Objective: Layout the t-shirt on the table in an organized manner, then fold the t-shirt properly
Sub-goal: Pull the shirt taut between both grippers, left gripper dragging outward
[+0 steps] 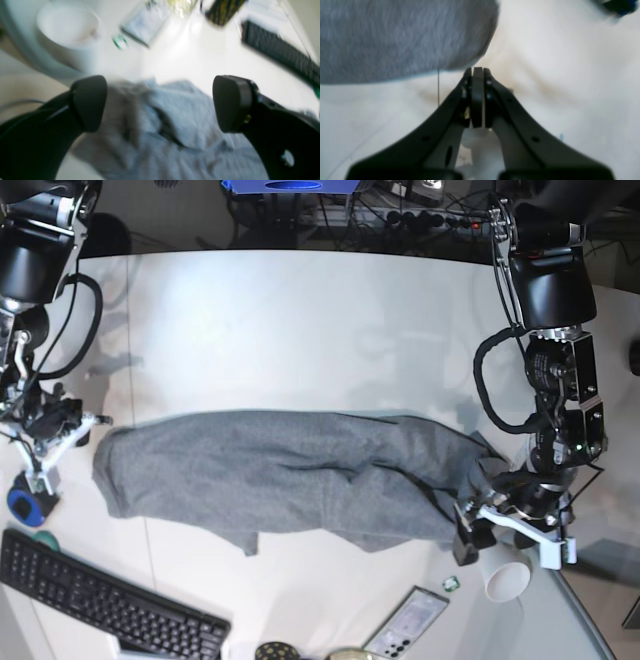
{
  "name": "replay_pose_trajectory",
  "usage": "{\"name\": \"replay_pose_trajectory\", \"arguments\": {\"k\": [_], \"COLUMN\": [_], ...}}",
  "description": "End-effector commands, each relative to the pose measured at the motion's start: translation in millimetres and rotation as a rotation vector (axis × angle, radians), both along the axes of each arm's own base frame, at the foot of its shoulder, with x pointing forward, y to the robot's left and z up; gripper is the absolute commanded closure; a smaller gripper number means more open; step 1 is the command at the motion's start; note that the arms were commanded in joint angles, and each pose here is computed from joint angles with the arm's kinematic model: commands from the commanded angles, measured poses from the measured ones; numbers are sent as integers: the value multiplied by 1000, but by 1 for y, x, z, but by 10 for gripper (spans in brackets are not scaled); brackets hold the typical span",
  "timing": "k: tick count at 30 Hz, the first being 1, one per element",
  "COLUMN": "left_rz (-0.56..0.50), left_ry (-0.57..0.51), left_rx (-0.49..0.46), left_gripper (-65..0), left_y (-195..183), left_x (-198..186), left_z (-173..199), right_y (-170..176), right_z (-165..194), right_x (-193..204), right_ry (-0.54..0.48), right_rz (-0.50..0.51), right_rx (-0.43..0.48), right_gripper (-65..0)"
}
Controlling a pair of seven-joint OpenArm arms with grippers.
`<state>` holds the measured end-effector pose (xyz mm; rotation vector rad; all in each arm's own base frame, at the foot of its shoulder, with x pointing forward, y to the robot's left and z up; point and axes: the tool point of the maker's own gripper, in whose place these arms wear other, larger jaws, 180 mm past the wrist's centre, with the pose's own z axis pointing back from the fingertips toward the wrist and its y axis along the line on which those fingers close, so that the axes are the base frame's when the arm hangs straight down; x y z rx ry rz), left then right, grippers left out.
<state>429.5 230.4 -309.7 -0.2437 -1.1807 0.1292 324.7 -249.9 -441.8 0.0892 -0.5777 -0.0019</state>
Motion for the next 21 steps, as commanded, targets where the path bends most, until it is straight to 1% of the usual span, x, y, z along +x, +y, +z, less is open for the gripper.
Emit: {"name": "replay_pose_trajectory", "arguments": {"k": [1, 3, 5, 7, 11, 17, 19, 21], "left_rz": [7, 14, 5, 0, 19, 68, 85, 103], "left_ry": [-73, -92, -90, -58, 75, 217, 234, 195], "left_rx": [11, 29, 49, 61, 54, 7, -5, -11], "left_gripper": [-650, -650, -650, -650, -650, -650, -650, -650], "left_y": [6, 9, 7, 6, 15, 28, 32, 34], "left_x": [1, -12, -30, -47, -85, -107, -110, -106], "left_z": [23, 29, 25, 13, -36, -90, -100, -100], "right_y": [-3, 9, 19, 23, 31, 31, 31, 31], "right_z": [20, 22, 25, 27, 21, 20, 20, 20], "right_x": [14, 9, 6, 3, -3, -4, -4, -4], "right_ry": [-76, -92, -125, -153, -159, -155, -155, -155], "right_rz": [17, 77, 135, 153, 153, 154, 154, 154], "right_rx": [-12, -7, -3, -1, 21, 24, 24, 24], "right_gripper": [-8, -8, -8, -8, -8, -8, -8, -8]}}
